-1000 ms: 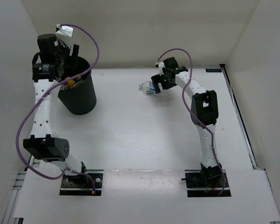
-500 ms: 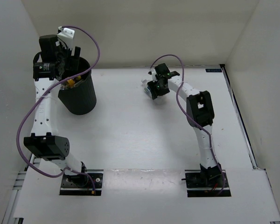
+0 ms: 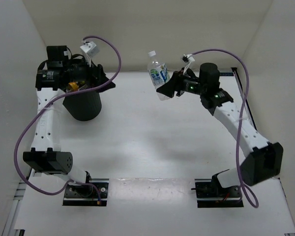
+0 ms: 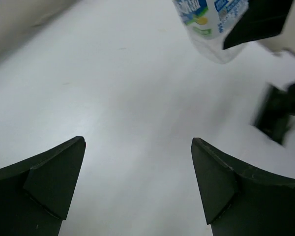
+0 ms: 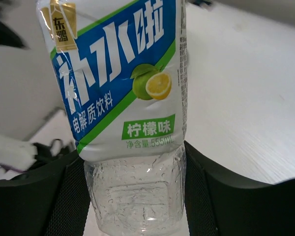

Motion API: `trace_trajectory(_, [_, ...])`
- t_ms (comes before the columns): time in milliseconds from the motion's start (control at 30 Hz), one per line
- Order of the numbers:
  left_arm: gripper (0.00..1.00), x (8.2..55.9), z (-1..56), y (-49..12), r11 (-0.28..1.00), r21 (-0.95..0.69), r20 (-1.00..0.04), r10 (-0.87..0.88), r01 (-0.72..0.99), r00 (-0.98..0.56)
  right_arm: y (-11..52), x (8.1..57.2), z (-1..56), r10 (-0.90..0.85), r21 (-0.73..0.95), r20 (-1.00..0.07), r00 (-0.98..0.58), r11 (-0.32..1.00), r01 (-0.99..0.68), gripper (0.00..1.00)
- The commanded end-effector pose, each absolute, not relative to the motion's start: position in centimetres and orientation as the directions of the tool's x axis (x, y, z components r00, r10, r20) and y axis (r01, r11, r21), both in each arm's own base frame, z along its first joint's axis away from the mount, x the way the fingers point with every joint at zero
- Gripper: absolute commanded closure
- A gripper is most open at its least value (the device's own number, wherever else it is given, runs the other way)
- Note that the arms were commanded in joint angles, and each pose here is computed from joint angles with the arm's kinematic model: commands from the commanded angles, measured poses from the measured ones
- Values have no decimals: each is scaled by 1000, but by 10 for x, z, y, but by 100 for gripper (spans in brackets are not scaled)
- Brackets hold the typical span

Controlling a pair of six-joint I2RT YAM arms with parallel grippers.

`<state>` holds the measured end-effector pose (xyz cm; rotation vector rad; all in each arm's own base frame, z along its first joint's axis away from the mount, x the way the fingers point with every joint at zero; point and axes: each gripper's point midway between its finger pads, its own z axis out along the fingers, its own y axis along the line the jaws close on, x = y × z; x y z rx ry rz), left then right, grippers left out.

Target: Put the plastic bottles in the bin

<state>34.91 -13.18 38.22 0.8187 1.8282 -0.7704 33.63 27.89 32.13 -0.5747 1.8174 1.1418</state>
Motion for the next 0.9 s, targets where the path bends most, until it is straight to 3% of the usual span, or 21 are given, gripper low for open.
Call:
trace_trajectory(0, [0, 308, 391, -174, 220, -353, -919, 97, 909, -381, 313, 297, 354, 137, 516, -856, -498, 225, -826, 100])
trace_trajectory(100, [0, 306, 411, -190, 66, -372, -925, 52, 926, -376, 327, 274, 368, 137, 489, -871, -472, 161, -857, 100])
trace_trajectory(500, [0, 286, 423, -245, -115, -275, -960, 94, 955, -265, 350, 265, 396, 126, 434, -899, -419, 137, -891, 100])
trace_trajectory(867, [0, 292, 433, -259, -104, -238, -968, 100, 966, -228, 368, 252, 384, 22, 444, -896, -444, 54, -894, 100])
